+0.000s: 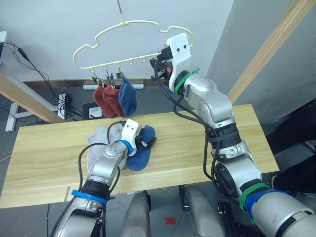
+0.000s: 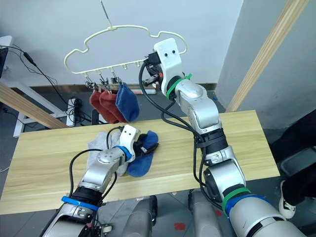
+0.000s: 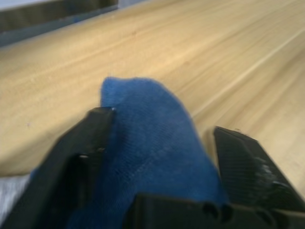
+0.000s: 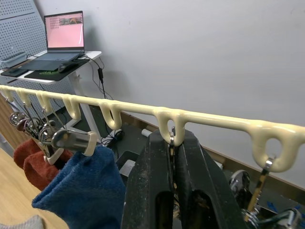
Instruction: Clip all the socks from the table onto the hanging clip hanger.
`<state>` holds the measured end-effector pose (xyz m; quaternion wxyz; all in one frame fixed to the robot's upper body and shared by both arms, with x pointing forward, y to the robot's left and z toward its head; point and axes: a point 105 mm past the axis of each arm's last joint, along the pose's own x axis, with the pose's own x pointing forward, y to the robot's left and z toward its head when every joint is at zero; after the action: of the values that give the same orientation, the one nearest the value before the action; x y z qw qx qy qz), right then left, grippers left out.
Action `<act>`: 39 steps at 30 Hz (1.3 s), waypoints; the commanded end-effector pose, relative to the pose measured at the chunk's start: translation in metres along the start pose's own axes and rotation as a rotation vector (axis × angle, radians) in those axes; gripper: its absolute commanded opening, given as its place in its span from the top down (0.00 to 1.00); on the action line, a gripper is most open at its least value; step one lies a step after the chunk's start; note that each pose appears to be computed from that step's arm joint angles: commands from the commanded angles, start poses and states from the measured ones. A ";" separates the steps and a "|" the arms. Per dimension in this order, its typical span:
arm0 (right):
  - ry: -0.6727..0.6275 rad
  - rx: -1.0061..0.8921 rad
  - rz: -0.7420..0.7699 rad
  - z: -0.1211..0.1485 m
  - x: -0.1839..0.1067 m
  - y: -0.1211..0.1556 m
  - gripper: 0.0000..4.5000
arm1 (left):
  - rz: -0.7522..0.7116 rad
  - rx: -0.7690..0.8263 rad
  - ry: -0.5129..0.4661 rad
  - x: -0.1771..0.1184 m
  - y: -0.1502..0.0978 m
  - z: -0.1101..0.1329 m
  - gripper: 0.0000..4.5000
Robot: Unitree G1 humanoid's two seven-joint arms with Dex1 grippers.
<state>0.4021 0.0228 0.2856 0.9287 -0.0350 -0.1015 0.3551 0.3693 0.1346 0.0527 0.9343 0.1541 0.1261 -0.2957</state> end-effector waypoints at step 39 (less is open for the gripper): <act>-0.050 0.001 0.039 0.019 -0.006 0.008 1.00 | 0.287 0.452 -0.766 -0.033 0.003 0.159 0.99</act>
<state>0.3981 0.0222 0.2860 0.9265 -0.0359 -0.0939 0.3627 0.3704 0.0926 0.1979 0.8908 0.2546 -0.2923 -0.2372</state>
